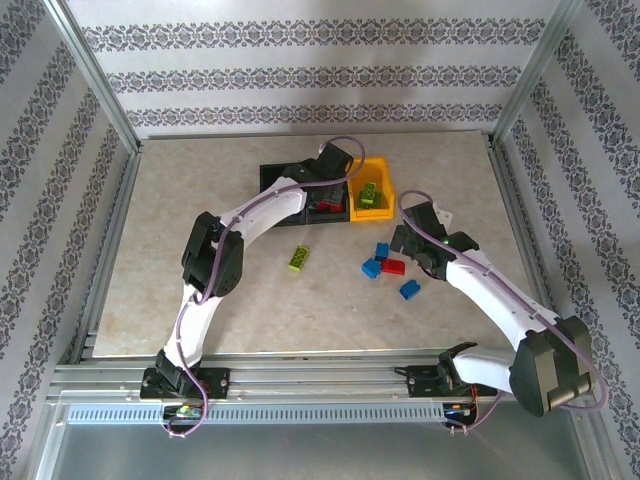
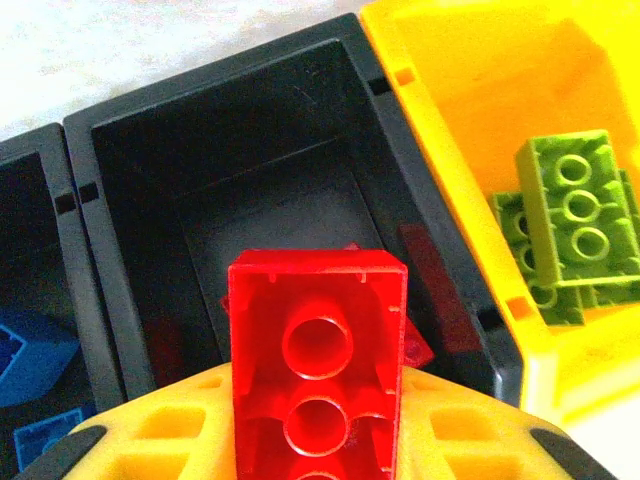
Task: Sort the legos into containers by color
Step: Place the lego in the container.
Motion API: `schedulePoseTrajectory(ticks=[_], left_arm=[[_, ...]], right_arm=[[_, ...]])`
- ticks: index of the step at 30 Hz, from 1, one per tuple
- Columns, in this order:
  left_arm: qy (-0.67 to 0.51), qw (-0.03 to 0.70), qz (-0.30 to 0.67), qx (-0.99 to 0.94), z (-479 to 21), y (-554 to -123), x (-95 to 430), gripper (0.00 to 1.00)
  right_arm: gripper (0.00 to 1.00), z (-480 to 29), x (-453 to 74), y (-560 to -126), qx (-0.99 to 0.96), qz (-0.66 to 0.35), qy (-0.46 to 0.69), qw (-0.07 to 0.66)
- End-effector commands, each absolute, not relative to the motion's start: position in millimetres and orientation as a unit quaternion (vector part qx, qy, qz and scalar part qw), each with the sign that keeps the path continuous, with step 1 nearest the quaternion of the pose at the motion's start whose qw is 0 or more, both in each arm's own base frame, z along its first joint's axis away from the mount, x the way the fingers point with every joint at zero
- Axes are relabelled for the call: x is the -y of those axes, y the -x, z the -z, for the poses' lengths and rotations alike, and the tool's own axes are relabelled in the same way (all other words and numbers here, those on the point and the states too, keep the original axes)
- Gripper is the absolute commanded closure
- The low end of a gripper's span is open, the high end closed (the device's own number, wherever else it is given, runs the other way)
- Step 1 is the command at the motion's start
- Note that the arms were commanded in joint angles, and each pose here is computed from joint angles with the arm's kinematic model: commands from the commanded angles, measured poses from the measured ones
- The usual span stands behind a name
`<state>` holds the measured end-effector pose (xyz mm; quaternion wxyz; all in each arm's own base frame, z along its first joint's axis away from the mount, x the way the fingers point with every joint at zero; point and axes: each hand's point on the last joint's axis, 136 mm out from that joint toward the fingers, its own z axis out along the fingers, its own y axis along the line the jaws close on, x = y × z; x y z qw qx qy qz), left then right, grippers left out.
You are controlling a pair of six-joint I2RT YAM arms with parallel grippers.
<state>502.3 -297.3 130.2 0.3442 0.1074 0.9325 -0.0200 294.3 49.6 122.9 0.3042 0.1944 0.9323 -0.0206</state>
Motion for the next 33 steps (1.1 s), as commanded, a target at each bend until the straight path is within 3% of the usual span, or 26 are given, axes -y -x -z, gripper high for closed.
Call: schedulePoseTrajectory(ticks=[1,21,33], left_arm=[[-0.107,0.324,-0.013,-0.94,-122,-511,282,0.68],[-0.097,0.321,-0.004,-0.942,-114,-527,286,0.49],[-0.101,0.343,0.067,-0.931,-155,-489,297,0.38]], right_arm=[[0.02,-119,-42,-288,-0.93,0.028,-0.209,0.299],[0.02,-111,-43,-288,-0.932,0.025,-0.214,0.293],[0.02,-111,-42,-288,-0.931,0.025,-0.217,0.293]])
